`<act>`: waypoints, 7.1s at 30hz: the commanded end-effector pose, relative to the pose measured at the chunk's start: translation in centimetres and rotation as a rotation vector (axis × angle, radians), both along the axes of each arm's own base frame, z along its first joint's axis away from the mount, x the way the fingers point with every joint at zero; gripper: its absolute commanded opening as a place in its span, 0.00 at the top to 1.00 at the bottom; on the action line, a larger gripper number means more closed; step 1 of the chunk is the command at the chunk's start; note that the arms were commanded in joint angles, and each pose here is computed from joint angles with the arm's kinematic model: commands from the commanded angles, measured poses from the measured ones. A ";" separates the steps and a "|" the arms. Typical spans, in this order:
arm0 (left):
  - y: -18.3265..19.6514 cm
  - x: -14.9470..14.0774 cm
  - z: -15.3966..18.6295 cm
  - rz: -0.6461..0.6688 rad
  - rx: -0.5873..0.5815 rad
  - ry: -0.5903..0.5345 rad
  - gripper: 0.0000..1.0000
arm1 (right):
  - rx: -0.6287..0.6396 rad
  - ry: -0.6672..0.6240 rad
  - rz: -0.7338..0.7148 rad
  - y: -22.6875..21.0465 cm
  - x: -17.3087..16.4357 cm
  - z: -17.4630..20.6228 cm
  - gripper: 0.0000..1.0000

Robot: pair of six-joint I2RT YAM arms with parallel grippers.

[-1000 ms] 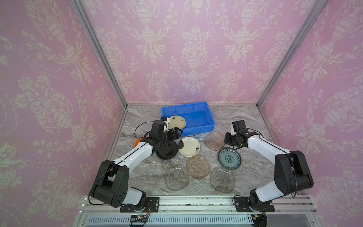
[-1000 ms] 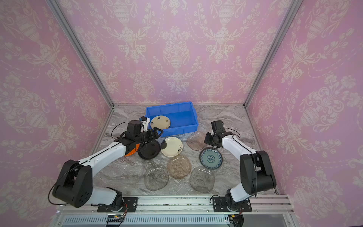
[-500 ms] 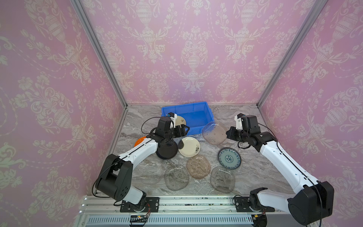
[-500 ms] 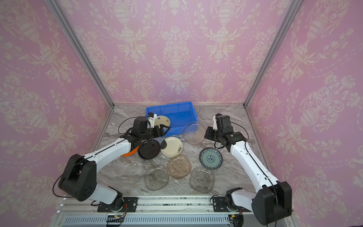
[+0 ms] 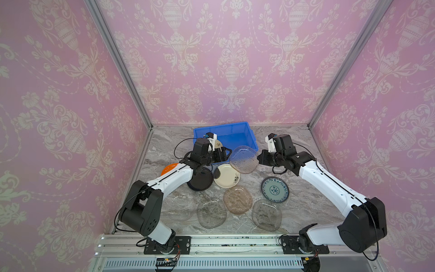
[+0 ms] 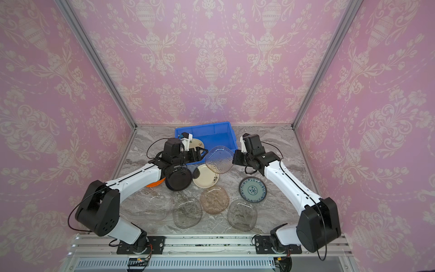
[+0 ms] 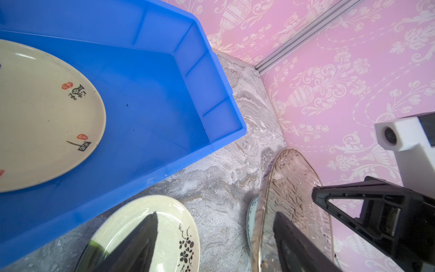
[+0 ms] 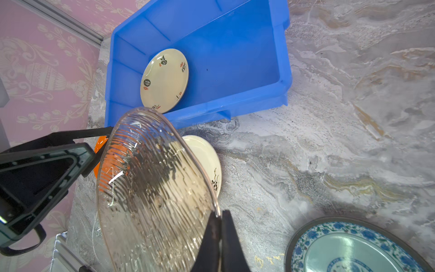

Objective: Place the plates into the plastic bin on the countertop
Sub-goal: Place the plate in the plastic bin, then rotate the plastic bin at the top-center of the table, then pick up the plate from the center of the table.

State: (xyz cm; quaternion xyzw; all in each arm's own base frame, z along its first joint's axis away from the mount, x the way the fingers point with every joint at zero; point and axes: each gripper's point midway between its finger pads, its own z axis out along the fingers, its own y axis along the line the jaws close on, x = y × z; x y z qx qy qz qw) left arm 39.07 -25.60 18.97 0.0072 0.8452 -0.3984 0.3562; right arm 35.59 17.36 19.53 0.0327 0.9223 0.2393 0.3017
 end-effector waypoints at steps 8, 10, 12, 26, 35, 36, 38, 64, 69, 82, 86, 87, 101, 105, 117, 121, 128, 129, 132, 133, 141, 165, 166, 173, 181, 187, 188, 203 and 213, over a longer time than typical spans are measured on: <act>-1.7 0.2 1.2 -0.045 -0.049 -0.008 0.34 | 0.062 -0.088 0.042 2.5 2.6 3.6 1.00; -1.7 0.3 1.1 -0.046 -0.046 -0.007 0.40 | 0.054 -0.088 0.047 2.8 2.8 3.5 1.00; -1.7 0.4 1.1 -0.046 -0.045 -0.009 0.47 | 0.048 -0.079 0.052 3.1 2.9 3.2 1.00; -2.8 2.4 1.4 -0.062 -0.029 -0.021 0.88 | -0.009 -0.054 0.025 3.1 5.1 1.7 0.91; -4.1 6.9 2.5 -0.041 -0.008 -0.065 0.95 | -0.071 -0.063 -0.088 -0.9 7.9 1.8 0.54; -4.1 7.6 2.6 -0.035 0.001 -0.069 0.96 | -0.074 -0.060 -0.105 -1.6 8.3 1.7 0.54; -4.2 9.0 2.7 -0.023 0.016 -0.075 0.97 | -0.073 -0.054 -0.130 -2.6 8.9 1.3 0.54; -1.0 19.3 -6.8 0.317 -0.015 0.145 0.97 | -0.027 0.038 -0.197 -4.8 13.8 -2.4 0.53; -1.0 19.7 -8.0 0.331 -0.002 0.164 0.89 | -0.024 0.050 -0.193 -4.5 14.7 -3.1 0.53; -1.5 20.1 -10.8 0.311 0.022 0.222 0.82 | -0.048 0.099 -0.148 -3.7 16.0 -5.8 0.52; -1.2 19.9 -11.6 0.313 0.041 0.241 0.80 | -0.066 0.128 -0.123 -3.3 15.7 -6.9 0.52; -1.1 19.8 -11.9 0.319 0.049 0.250 0.80 | -0.070 0.135 -0.120 -3.2 15.5 -7.1 0.53; 0.6 19.1 -14.1 0.443 0.058 0.314 0.88 | -0.100 0.162 -0.078 -2.1 14.2 -8.5 0.53; 0.7 19.0 -14.2 0.458 0.062 0.316 0.84 | -0.098 0.166 -0.070 -1.8 14.2 -8.8 0.53; 0.5 18.6 -14.0 0.455 0.051 0.303 0.61 | -0.126 0.174 -0.055 -1.6 14.0 -9.0 0.53; 0.2 18.6 -12.2 0.437 0.042 0.251 0.45 | -0.153 0.179 -0.058 -2.0 13.6 -9.1 0.55; 0.0 18.0 -7.9 0.401 0.041 0.153 0.31 | -0.179 0.192 -0.061 -2.1 13.0 -9.5 0.57; -0.1 17.8 -7.3 0.393 0.038 0.143 0.28 | -0.185 0.195 -0.061 -2.1 12.8 -9.5 0.57; -0.2 17.1 -5.7 0.371 0.031 0.115 0.15 | -0.212 0.206 -0.056 -1.9 12.1 -9.8 0.58; -0.1 17.0 -5.2 0.367 0.033 0.106 0.09 | -0.218 0.208 -0.056 -2.0 11.9 -9.9 0.58; 1.3 14.2 -2.2 0.355 0.096 0.040 0.01 | -0.262 0.216 -0.058 -2.6 9.6 -9.4 0.58; 5.1 -4.1 -2.0 0.102 0.172 0.113 0.01 | -0.270 0.177 0.251 -0.2 -6.1 -3.3 0.60; 5.3 -5.1 -2.1 0.088 0.178 0.125 0.01 | -0.257 0.184 0.276 0.3 -6.7 -3.6 0.60; 6.1 -9.0 -5.1 0.044 0.185 0.205 0.03 | -0.281 0.325 0.416 2.9 -11.4 -9.8 0.61; 6.2 -10.2 -7.2 0.046 0.191 0.231 0.04 | -0.313 0.406 0.462 4.3 -12.7 -13.9 0.60; 6.1 -9.9 -7.8 0.060 0.175 0.225 0.04 | -0.321 0.428 0.455 4.6 -12.5 -15.6 0.60; 5.9 -9.8 -7.8 0.059 0.170 0.223 0.04 | -0.322 0.433 0.455 4.6 -12.5 -15.9 0.60; 4.4 -8.5 -8.3 0.050 0.147 0.217 0.06 | -0.342 0.459 0.438 4.7 -12.2 -17.5 0.74; 3.5 -7.8 -7.7 0.027 0.151 0.199 0.06 | -0.390 0.433 0.412 3.8 -11.6 -16.8 0.94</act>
